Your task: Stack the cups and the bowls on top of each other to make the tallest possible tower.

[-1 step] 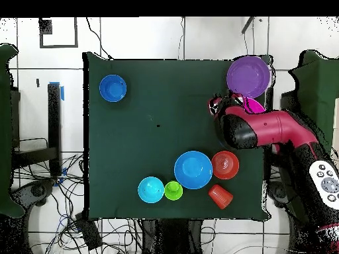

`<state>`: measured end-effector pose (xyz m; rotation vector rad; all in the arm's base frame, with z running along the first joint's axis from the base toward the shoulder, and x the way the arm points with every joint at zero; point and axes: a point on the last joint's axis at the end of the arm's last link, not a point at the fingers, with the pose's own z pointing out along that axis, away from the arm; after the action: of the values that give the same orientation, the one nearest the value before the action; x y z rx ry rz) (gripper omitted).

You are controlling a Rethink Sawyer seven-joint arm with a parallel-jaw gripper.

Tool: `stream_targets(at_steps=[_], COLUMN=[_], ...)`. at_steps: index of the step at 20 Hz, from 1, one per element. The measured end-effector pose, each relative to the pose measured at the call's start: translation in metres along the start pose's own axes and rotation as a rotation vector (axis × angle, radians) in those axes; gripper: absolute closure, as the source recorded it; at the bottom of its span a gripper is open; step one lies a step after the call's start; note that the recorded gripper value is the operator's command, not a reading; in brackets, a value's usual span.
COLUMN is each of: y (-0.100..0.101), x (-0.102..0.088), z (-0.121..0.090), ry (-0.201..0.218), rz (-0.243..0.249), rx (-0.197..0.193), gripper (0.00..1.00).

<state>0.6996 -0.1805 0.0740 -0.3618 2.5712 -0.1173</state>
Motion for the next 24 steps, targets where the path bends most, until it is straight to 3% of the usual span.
stream_targets(at_steps=[3, 7, 9, 14, 16, 18, 20, 24], y=[-0.002, -0.008, -0.013, -0.030, -0.042, -0.044, -0.050, -0.048], x=[-0.002, -0.002, -0.003, 0.002, 0.008, 0.009, 0.012, 0.010], z=[-0.002, -0.011, -0.024, -0.069, -0.101, -0.106, -0.123, -0.126], ry=[-0.002, 0.020, 0.042, 0.130, 0.209, 0.223, 0.268, 0.275], rz=[0.008, 0.071, 0.125, 0.262, 0.319, 0.325, 0.327, 0.293], rx=[-0.001, -0.023, -0.046, -0.108, -0.129, -0.131, -0.121, -0.102], gripper=[0.00, 0.00, 0.00, 0.00, 0.00, 0.00, 0.00, 0.00])
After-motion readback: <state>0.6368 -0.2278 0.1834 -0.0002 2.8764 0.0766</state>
